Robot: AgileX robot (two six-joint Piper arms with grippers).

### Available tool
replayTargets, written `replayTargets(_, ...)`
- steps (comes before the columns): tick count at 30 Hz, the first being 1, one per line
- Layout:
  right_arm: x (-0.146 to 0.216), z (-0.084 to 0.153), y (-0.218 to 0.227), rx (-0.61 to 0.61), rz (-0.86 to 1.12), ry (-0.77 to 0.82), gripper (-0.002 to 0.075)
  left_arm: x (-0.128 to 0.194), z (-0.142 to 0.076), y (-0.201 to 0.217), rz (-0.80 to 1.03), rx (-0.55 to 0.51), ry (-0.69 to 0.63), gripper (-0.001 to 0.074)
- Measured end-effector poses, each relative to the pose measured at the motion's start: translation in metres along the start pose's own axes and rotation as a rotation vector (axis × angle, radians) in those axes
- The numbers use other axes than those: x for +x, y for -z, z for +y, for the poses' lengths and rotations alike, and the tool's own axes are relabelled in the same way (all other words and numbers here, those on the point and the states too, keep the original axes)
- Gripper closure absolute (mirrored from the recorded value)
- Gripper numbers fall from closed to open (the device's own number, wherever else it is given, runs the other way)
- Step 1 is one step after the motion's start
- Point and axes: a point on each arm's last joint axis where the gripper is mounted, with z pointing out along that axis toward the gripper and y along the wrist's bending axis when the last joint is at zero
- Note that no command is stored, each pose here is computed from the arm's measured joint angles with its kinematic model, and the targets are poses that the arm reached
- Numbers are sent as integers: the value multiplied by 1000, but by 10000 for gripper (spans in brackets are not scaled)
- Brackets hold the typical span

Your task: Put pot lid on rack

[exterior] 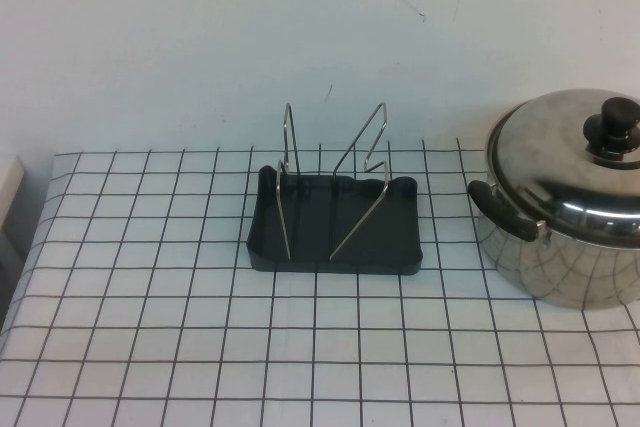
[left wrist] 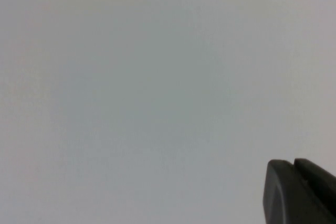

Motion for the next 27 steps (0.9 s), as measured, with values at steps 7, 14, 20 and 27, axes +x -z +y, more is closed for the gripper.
replayTargets(7, -11, -2, 1, 28, -125, 4, 729, -5, 0, 0, -54, 3, 0, 738)
replayTargets(14, -17, -4, 2, 41, -185, 5, 729, -6, 0, 0, -67, 5, 57, 738)
replayTargets(20, -21, -4, 0, 20, -100, 28, 728, -1, -2, 0, -7, 24, 190, 738)
replayTargets(27, -52, -11, 3, 19, -76, 105, 729, -16, -9, -7, 90, 65, 13, 738)
